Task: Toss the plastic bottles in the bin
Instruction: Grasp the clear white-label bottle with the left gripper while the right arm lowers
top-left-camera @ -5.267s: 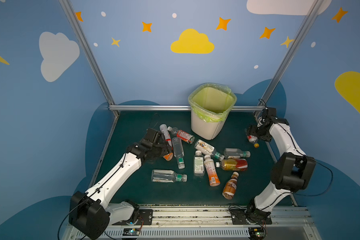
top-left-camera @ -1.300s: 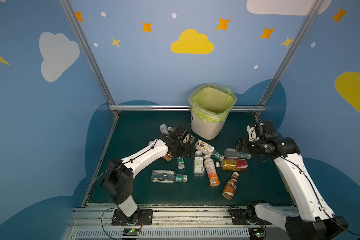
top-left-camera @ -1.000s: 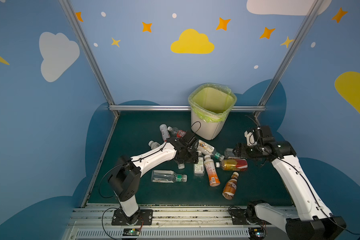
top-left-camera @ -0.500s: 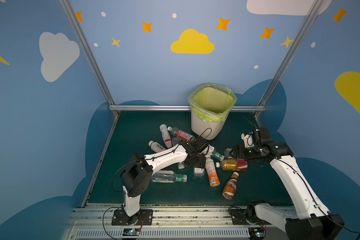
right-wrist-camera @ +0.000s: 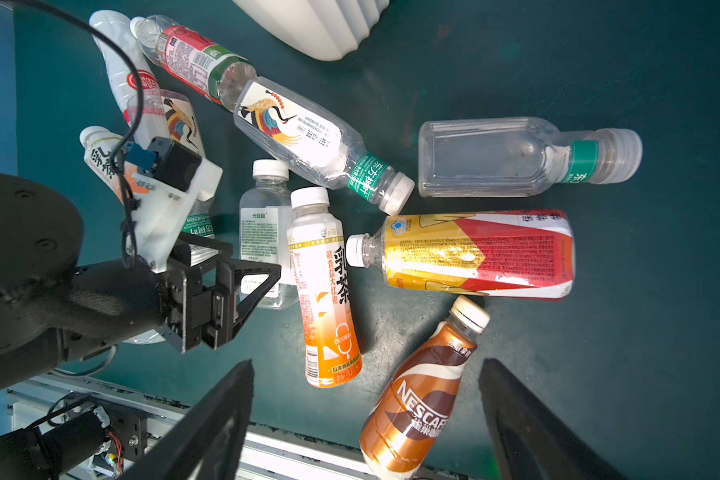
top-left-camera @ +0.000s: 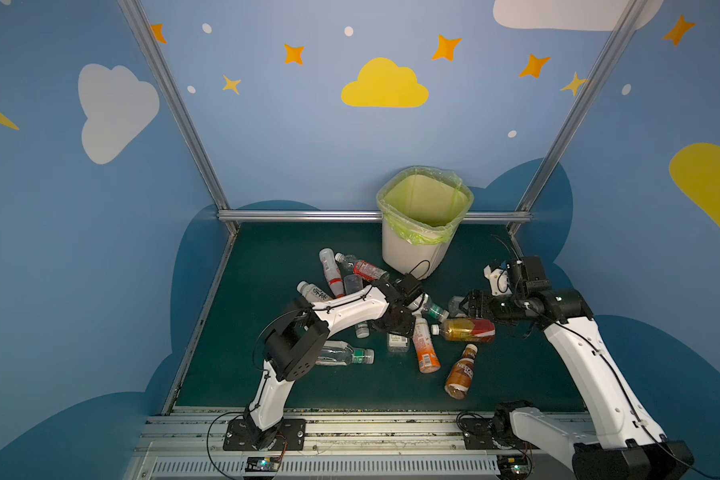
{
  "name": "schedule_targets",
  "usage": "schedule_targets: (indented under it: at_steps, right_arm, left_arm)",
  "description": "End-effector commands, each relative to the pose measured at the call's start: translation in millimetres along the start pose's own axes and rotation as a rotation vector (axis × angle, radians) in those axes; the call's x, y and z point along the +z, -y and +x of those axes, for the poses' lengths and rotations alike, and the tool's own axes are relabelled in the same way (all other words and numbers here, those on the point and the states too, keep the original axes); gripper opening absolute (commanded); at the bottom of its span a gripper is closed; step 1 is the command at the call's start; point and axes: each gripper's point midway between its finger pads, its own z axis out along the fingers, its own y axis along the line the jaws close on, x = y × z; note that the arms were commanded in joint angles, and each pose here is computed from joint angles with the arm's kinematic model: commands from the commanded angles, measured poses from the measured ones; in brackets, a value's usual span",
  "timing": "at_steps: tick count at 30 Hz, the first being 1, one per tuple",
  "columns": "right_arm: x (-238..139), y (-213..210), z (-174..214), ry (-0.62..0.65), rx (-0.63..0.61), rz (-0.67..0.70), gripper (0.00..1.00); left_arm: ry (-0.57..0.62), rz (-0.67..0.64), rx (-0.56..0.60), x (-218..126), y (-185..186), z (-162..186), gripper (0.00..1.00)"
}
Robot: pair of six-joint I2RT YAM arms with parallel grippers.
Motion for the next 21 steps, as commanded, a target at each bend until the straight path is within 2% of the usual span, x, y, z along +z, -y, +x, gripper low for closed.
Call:
schedule_targets:
  at_steps: [1, 9, 12, 19, 21]
  right_arm:
    - [-4.2, -2.4, 0.3, 0.013, -0.001, -0.015, 0.86]
    - [-6.7, -4.4, -1.6, 0.022, -0.010, -0.023, 0.86]
    - [-7.3, -4.9, -1.4, 0.023, -0.010, -0.026, 0.86]
    - [-12.0, -5.2, -1.5, 0.037, -0.013, -0.025, 0.86]
    - [-14.0, -5.4, -1.5, 0.040, -0.014, -0.025, 0.86]
  left_arm:
    - [-0.003, -0.029, 0.011, 3.1, -3.9, -3.6, 0.83]
    - [-0.001, -0.055, 0.005, 12.3, -7.1, -6.2, 0.82]
    - [0.000, -0.065, 0.003, 15.8, -8.2, -6.2, 0.79]
    - [0.017, -0.083, 0.001, 14.6, -12.8, -6.3, 0.58]
    - [0.034, -0.078, 0.000, 5.6, -13.8, -5.9, 0.55]
